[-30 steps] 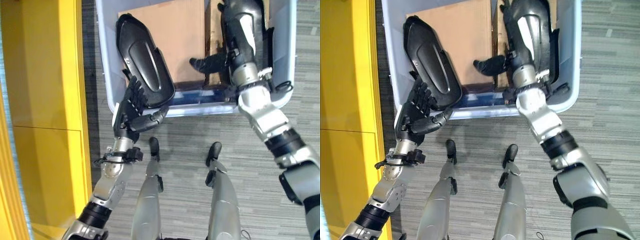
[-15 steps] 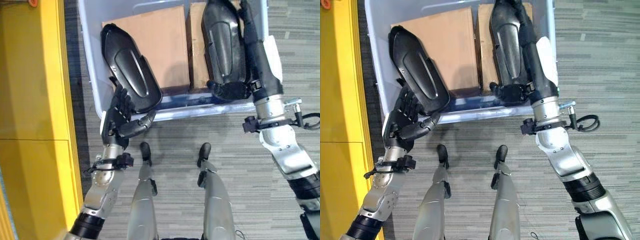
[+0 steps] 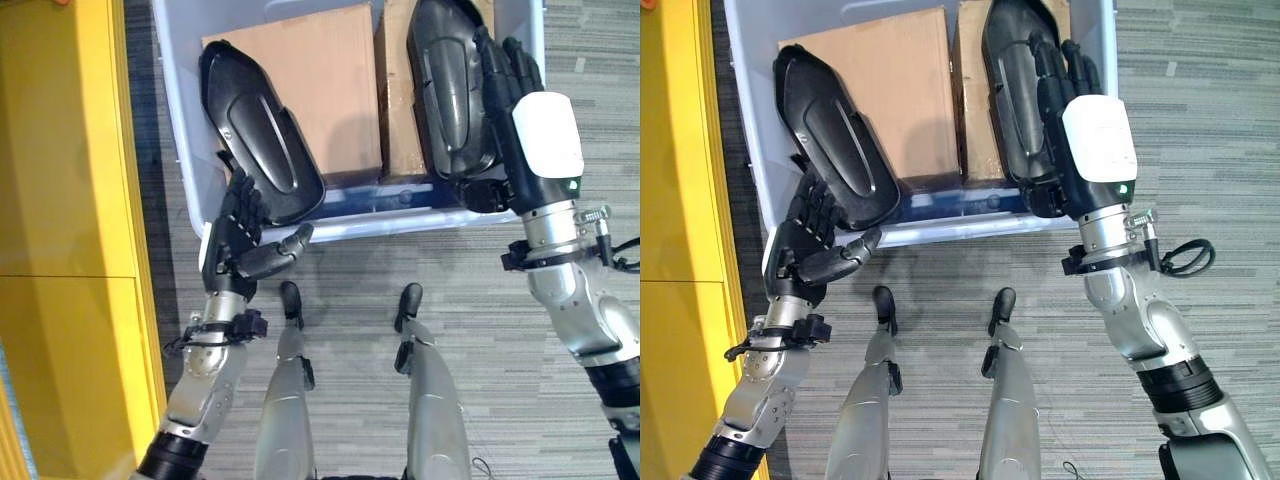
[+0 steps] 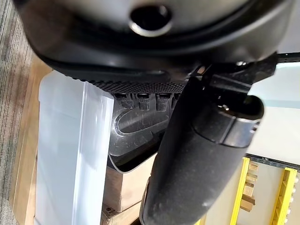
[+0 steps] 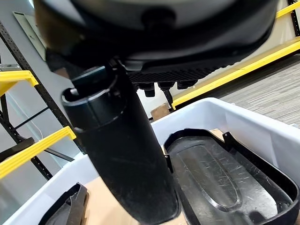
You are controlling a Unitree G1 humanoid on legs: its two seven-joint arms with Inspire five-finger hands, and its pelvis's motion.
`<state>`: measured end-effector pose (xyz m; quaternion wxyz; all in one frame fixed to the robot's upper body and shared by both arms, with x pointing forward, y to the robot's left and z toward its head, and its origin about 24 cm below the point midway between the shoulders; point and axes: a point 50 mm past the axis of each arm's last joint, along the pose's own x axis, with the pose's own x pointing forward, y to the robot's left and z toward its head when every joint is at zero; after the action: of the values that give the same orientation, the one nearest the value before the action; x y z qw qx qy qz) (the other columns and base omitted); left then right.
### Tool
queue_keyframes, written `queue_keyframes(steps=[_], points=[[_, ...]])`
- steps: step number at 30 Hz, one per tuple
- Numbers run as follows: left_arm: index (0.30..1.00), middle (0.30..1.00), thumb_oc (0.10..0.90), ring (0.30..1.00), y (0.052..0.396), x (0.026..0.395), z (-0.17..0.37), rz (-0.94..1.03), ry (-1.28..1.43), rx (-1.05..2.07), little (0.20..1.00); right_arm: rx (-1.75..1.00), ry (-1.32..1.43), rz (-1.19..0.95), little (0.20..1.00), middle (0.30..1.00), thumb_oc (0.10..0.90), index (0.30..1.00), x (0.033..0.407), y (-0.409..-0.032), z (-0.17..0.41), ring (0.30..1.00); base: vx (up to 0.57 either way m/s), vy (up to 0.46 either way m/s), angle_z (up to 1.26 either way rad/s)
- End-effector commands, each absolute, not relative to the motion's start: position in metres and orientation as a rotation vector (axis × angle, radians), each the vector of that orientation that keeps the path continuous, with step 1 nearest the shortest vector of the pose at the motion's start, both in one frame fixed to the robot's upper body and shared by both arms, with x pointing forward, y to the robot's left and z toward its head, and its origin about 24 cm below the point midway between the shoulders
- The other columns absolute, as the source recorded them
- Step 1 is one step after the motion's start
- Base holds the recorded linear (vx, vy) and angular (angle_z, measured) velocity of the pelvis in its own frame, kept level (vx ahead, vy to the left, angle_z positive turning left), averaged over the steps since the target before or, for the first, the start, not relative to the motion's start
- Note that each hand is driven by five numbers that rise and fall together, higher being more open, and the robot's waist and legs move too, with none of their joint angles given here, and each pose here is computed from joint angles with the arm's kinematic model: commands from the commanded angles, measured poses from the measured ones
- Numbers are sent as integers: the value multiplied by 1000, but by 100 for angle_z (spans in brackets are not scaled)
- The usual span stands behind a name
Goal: Move parts from the plastic box to the shelf.
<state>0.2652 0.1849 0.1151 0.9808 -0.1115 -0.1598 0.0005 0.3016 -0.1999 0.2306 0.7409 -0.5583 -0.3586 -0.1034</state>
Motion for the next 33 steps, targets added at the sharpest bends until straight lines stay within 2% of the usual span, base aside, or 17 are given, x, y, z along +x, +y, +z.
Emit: queue_keyframes(steps=[1, 11, 33], points=[[1000, 1000, 900, 1000, 184, 255, 137, -49, -454, -189, 1000, -1274, -992, -280, 1000, 1000, 900, 1000, 295, -188, 273, 1000, 0, 0, 0], [1000, 1000, 900, 1000, 182, 256, 138, -68, -458, -192, 1000, -1368, -837, -217, 1000, 1000, 900, 1000, 315, -200, 258, 1000, 0, 0, 0], [1000, 1000, 900, 1000, 178, 262, 138, -87, -461, -200, 1000, -1640, -579, -291, 1000, 1000, 900, 1000, 355, -241, 259, 1000, 0, 0, 0]])
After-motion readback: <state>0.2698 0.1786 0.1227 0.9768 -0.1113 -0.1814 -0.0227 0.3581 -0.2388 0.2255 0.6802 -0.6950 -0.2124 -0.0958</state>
